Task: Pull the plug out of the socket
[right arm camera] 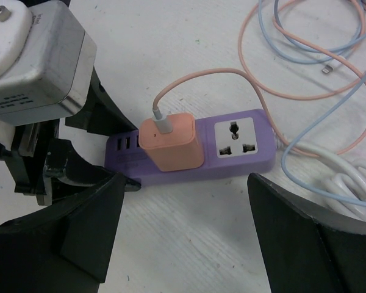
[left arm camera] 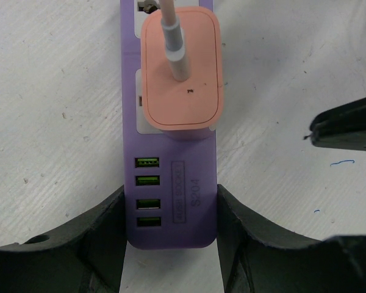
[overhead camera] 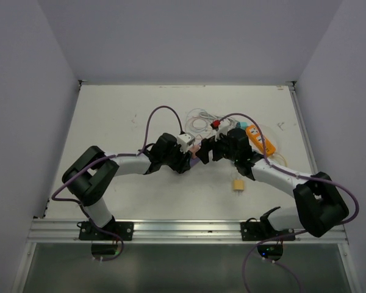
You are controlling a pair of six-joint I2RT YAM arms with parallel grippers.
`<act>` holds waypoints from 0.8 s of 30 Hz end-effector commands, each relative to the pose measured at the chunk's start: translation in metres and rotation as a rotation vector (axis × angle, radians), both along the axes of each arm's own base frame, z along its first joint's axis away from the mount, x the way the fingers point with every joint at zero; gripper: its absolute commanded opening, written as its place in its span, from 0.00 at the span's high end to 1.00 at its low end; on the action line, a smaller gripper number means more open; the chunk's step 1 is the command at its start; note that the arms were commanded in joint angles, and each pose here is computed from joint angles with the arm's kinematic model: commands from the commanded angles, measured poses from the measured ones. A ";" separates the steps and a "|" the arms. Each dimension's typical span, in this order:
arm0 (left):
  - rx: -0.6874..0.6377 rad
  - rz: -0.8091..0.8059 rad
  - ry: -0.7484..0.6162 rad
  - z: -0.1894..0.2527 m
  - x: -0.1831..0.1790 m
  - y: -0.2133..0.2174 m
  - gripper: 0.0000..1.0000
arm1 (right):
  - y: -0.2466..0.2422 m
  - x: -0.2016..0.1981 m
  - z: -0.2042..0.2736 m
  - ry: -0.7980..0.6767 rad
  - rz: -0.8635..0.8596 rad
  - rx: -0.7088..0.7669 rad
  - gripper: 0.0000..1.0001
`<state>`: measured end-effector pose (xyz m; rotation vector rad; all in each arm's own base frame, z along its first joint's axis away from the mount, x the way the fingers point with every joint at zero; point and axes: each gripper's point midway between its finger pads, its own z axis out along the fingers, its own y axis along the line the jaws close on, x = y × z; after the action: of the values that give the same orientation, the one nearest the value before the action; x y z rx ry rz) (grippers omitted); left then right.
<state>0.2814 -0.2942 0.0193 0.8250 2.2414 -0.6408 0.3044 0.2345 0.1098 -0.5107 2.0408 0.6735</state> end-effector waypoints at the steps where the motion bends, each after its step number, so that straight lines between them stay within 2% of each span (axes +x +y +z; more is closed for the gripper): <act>1: 0.170 0.068 0.167 -0.048 -0.030 0.044 1.00 | 0.017 0.018 0.023 -0.113 0.029 0.055 0.15; 8: 0.170 0.062 0.170 -0.048 -0.031 0.042 1.00 | 0.025 0.027 0.007 -0.105 0.046 0.033 0.15; 14: 0.168 0.063 0.168 -0.047 -0.030 0.043 1.00 | 0.034 0.032 0.004 -0.118 0.052 0.074 0.17; 24: 0.173 0.063 0.174 -0.049 -0.031 0.043 1.00 | 0.048 0.034 -0.001 -0.113 0.085 0.129 0.29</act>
<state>0.2812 -0.2942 0.0192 0.8252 2.2417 -0.6411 0.3272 0.2661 0.0824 -0.5436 1.9754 0.7498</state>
